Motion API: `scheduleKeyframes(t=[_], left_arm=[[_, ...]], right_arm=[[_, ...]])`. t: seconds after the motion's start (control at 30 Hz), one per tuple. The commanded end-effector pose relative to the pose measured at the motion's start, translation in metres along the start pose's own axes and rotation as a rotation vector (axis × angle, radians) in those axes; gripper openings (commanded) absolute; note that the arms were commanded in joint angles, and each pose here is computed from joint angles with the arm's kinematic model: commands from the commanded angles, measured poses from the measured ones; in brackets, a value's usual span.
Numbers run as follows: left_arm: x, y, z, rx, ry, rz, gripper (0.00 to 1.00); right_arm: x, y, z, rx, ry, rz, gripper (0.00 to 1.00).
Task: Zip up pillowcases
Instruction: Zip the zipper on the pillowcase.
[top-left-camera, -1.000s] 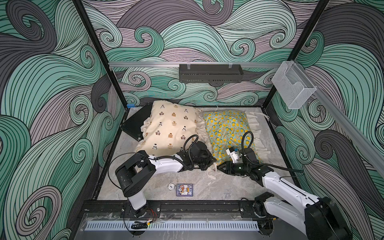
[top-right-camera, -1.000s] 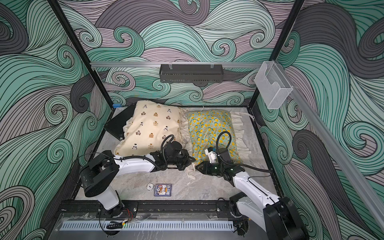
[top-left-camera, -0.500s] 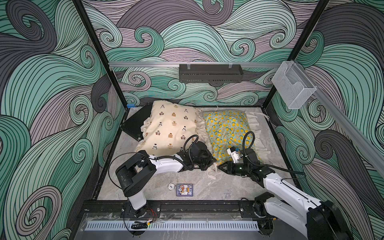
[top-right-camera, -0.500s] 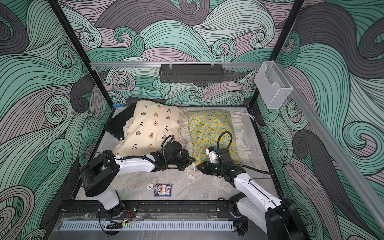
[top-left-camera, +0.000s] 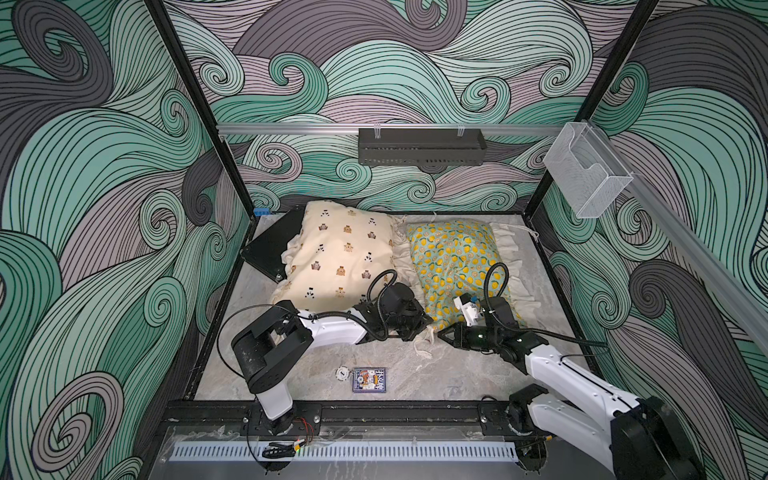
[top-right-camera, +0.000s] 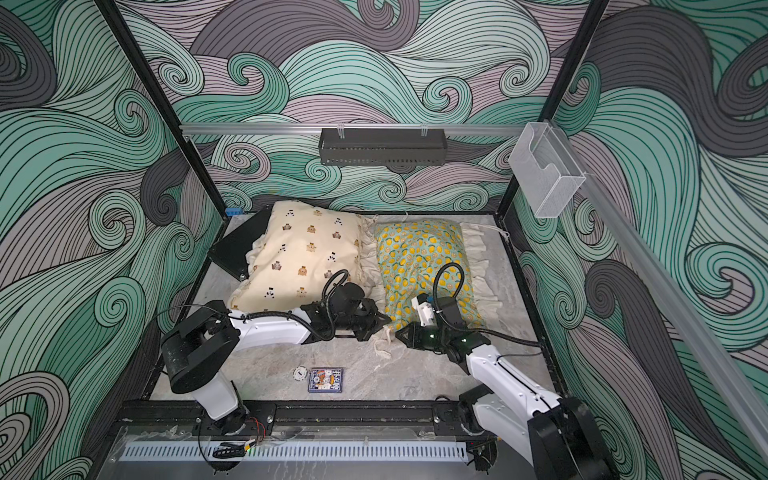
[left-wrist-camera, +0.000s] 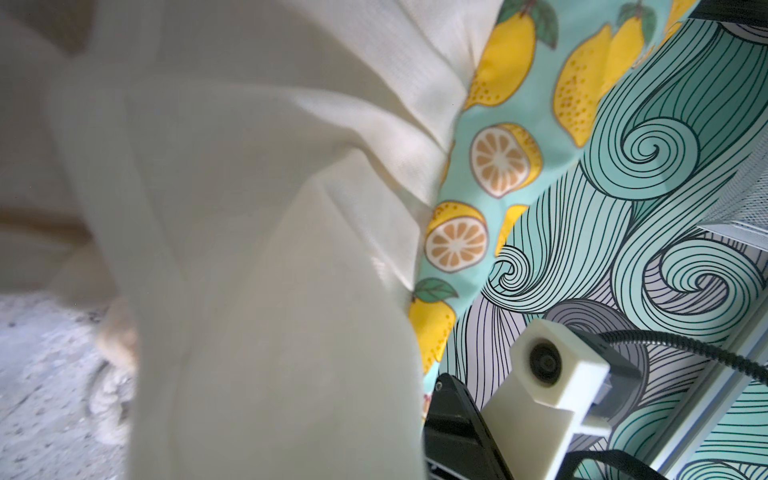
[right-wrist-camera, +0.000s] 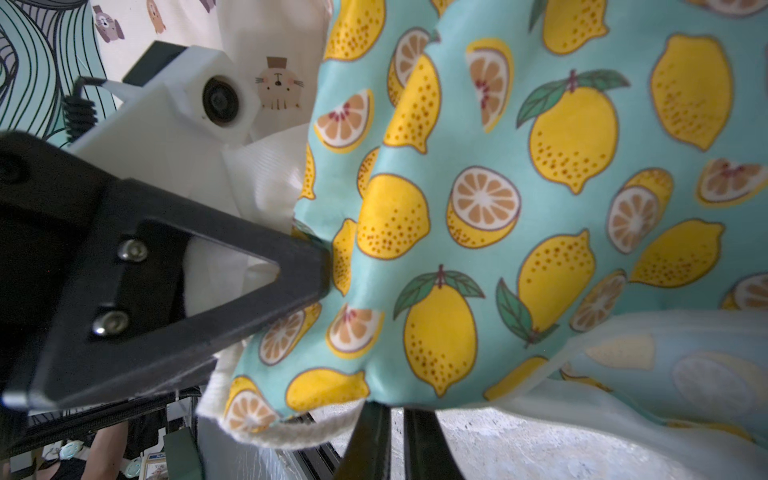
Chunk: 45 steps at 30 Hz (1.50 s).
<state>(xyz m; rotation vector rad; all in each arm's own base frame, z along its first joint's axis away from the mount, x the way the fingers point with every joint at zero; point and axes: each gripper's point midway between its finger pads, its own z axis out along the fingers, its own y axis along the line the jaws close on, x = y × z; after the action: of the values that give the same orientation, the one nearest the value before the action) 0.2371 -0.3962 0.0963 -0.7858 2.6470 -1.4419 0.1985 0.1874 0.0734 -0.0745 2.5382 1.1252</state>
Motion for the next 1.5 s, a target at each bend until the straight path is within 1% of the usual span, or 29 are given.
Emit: scheduleKeyframes(t=[0.0,0.13,0.27,0.53,0.83,1.17,1.4,1.47], left_arm=[[-0.002,-0.014,0.002,0.032,0.0,0.017,0.0],[-0.003,-0.014,0.002,0.032,-0.003,0.017,0.0],[-0.004,-0.014,0.001,0.032,-0.008,0.021,0.0],[-0.009,-0.018,-0.003,0.04,-0.025,0.058,0.0],[-0.018,-0.024,-0.02,0.031,-0.077,0.112,0.0],[-0.03,-0.03,-0.04,0.025,-0.135,0.161,0.0],[-0.041,-0.032,-0.054,0.017,-0.174,0.184,0.0],[-0.045,-0.03,-0.057,0.008,-0.182,0.189,0.0]], right_arm=[[-0.002,0.0,0.001,-0.004,-0.016,-0.014,0.1],[-0.001,0.0,0.001,-0.006,-0.018,-0.011,0.07],[0.001,0.0,0.0,-0.004,-0.012,0.002,0.06],[0.004,-0.001,-0.008,0.027,0.0,0.019,0.03],[0.012,-0.002,-0.01,0.051,0.056,0.051,0.0],[0.014,-0.008,-0.01,0.099,0.09,0.068,0.0],[0.012,-0.013,-0.011,0.141,0.094,0.077,0.0],[0.018,-0.018,-0.012,0.167,0.113,0.094,0.0]])
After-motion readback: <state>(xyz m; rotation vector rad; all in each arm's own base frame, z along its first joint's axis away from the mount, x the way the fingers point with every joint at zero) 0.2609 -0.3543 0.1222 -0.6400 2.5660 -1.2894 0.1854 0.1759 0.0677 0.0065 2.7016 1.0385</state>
